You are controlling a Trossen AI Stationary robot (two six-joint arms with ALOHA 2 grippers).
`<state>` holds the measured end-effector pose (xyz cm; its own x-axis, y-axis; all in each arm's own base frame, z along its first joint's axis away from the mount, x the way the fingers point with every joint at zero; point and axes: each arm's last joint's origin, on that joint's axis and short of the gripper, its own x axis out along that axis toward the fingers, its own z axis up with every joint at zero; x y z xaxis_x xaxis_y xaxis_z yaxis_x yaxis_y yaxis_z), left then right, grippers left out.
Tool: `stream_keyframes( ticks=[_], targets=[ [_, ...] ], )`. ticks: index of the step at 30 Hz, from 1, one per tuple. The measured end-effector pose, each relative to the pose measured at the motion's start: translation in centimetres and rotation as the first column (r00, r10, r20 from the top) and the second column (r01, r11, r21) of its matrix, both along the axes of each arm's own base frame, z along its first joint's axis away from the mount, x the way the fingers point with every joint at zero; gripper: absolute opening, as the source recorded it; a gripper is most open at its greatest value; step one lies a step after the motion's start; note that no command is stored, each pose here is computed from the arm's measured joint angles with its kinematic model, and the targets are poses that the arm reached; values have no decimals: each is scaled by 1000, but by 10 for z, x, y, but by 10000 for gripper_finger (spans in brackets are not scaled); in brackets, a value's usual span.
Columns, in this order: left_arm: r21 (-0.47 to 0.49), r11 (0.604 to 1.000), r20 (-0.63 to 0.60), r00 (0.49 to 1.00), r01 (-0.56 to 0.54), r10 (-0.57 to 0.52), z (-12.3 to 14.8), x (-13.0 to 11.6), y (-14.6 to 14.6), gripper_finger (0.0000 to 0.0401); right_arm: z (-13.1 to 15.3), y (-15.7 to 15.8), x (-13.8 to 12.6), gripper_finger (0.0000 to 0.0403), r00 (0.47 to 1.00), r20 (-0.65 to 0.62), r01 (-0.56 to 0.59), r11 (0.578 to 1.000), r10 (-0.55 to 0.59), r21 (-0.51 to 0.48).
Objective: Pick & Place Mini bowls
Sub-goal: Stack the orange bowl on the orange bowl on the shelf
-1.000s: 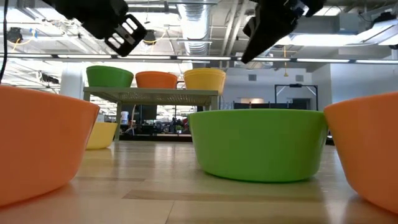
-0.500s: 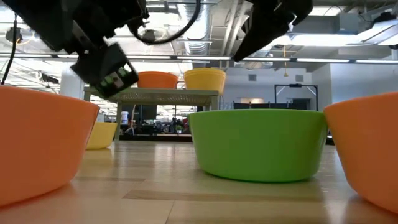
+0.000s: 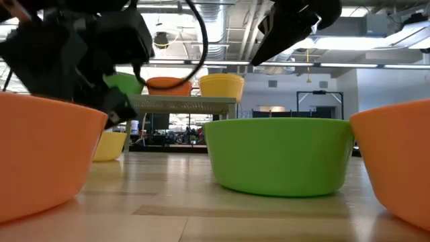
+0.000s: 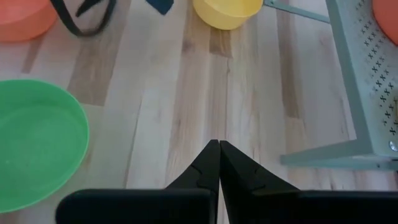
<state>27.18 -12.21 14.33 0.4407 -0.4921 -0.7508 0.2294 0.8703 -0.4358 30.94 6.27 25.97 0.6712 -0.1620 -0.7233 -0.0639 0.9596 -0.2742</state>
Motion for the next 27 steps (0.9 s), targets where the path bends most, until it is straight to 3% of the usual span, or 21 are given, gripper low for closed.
stream_keyframes(
  ticks=[6, 13, 16, 19, 22, 24, 27],
  targets=[
    [32, 999, -13, 1000, 13, -12, -9, 1, 0, 140, 0, 0, 0, 3, 1000, 1, -1, 1000, 1, -1],
    [55, 998, 14, 999, 32, -33, -7, 1, 0, 18, 0, 0, 0, 2, 1000, 2, -1, 1000, 1, 0],
    [68, 998, 63, 998, 10, -14, 5, 0, 2, 11, 0, 0, 0, 2, 1000, 3, 4, 1000, -4, 4],
    [133, 988, 147, 987, -79, 60, 28, -6, 8, 10, 0, 0, 0, 2, 1000, 7, 5, 1000, -5, 6],
    [207, 954, 261, 952, -216, 159, 59, -17, 22, 10, 1, 0, 1, 2, 1000, 12, 6, 1000, -6, 8],
    [254, 920, 343, 917, -298, 202, 86, -27, 34, 9, 1, 0, 1, 2, 1000, 19, 6, 1000, -6, 10],
    [269, 836, 475, 821, -478, 316, 126, -41, 54, 9, 2, 1, 3, 2, 999, 37, 6, 1000, -6, 14]
  ],
)
